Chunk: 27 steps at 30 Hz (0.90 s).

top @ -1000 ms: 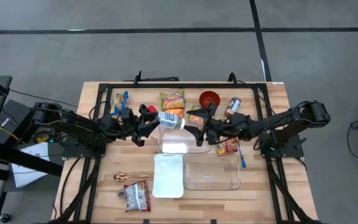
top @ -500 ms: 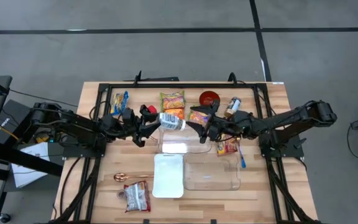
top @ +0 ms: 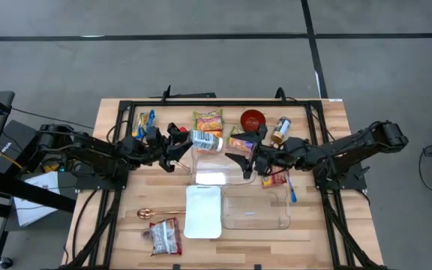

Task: Pick & Place Food Item
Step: Put the white spice bottle into the top transparent bin

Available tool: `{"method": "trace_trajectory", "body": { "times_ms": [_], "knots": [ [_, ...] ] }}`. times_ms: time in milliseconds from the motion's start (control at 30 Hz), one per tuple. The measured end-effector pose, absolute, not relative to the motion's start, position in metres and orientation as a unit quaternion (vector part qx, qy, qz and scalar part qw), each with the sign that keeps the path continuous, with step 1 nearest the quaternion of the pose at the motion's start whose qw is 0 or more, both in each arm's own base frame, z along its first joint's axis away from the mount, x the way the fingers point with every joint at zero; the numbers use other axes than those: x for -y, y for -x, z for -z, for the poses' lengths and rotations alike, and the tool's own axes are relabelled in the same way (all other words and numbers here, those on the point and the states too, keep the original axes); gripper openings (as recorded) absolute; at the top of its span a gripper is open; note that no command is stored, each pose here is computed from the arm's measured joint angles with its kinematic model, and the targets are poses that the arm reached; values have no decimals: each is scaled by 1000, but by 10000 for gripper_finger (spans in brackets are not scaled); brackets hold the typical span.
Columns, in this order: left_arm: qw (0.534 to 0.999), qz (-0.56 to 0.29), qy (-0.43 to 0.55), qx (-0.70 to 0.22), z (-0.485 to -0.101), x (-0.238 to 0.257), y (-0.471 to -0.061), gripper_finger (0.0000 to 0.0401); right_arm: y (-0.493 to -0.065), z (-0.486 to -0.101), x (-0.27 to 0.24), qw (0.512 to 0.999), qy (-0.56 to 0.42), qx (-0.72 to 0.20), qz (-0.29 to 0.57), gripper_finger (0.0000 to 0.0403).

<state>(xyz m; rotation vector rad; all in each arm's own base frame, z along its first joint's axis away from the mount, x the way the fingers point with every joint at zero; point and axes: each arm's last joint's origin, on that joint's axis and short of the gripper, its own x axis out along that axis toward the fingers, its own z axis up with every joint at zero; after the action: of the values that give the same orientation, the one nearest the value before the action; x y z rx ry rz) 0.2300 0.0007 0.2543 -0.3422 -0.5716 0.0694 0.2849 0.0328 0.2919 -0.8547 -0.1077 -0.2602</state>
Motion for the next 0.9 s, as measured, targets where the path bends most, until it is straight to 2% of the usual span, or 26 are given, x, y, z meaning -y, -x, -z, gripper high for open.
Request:
{"method": "trace_trajectory", "body": {
  "times_ms": [167, 667, 900],
  "knots": [
    [944, -33, 168, 284, -255, -1, -230, 187, -286, -292, -30, 909, 399, 72, 92, 302],
    [943, -25, 168, 285, -256, 0, -230, 187, -287, -293, -26, 907, 407, 87, 71, 302],
    [943, -25, 168, 287, -256, 0, -230, 187, -308, -289, -24, 899, 426, 73, 72, 303]
  ]
}}
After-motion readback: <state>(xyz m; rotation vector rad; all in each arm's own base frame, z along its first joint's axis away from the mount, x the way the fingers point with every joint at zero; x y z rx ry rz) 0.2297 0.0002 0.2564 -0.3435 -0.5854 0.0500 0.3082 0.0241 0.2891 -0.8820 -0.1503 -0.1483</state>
